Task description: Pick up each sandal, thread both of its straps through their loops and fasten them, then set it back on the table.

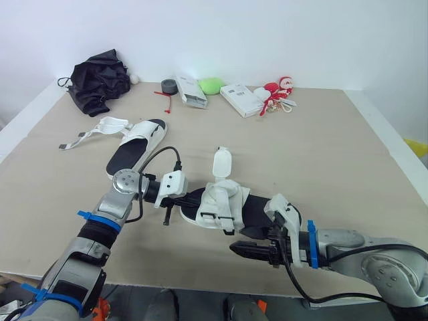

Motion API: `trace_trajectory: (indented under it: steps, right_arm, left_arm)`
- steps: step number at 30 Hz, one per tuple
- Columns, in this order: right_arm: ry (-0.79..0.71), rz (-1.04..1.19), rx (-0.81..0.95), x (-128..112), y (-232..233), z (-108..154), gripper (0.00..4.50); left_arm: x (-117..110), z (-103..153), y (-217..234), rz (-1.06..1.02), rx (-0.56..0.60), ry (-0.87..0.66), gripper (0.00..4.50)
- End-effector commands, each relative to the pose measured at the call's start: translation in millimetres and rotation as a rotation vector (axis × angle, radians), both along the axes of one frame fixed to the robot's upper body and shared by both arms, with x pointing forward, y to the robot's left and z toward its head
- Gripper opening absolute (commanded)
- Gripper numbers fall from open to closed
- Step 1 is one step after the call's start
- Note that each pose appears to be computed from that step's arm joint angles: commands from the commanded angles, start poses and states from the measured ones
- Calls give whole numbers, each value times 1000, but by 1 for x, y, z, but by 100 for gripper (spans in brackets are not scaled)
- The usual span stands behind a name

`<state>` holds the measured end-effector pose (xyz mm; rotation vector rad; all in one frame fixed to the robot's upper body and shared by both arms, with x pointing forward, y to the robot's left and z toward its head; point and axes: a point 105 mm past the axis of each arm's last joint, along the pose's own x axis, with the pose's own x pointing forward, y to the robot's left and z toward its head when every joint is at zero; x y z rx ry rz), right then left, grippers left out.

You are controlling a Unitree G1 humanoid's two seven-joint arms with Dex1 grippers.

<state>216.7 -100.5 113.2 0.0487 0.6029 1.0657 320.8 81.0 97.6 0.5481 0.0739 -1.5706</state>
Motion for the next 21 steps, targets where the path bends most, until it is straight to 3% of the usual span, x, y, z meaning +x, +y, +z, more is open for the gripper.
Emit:
trace_trajectory:
  steps: [1,8,11,15,16,21]
  right_arm:
    - [-46,15,34,3,6,11,308]
    - [14,19,66,4,21,2,308]
    - [34,21,73,4,24,-1,223]
    - [38,22,85,4,23,1,28]
    - [38,22,84,5,23,1,6]
    - [42,39,89,2,23,1,6]
  left_arm:
    - [-14,-47,7,-2,144,146,0]
    - [-13,-46,7,6,136,148,0]
    - [-13,-45,7,9,134,148,0]
    - [-12,-45,8,13,133,148,0]
    - [-12,-45,8,14,133,148,0]
    - [-12,-45,8,17,132,149,0]
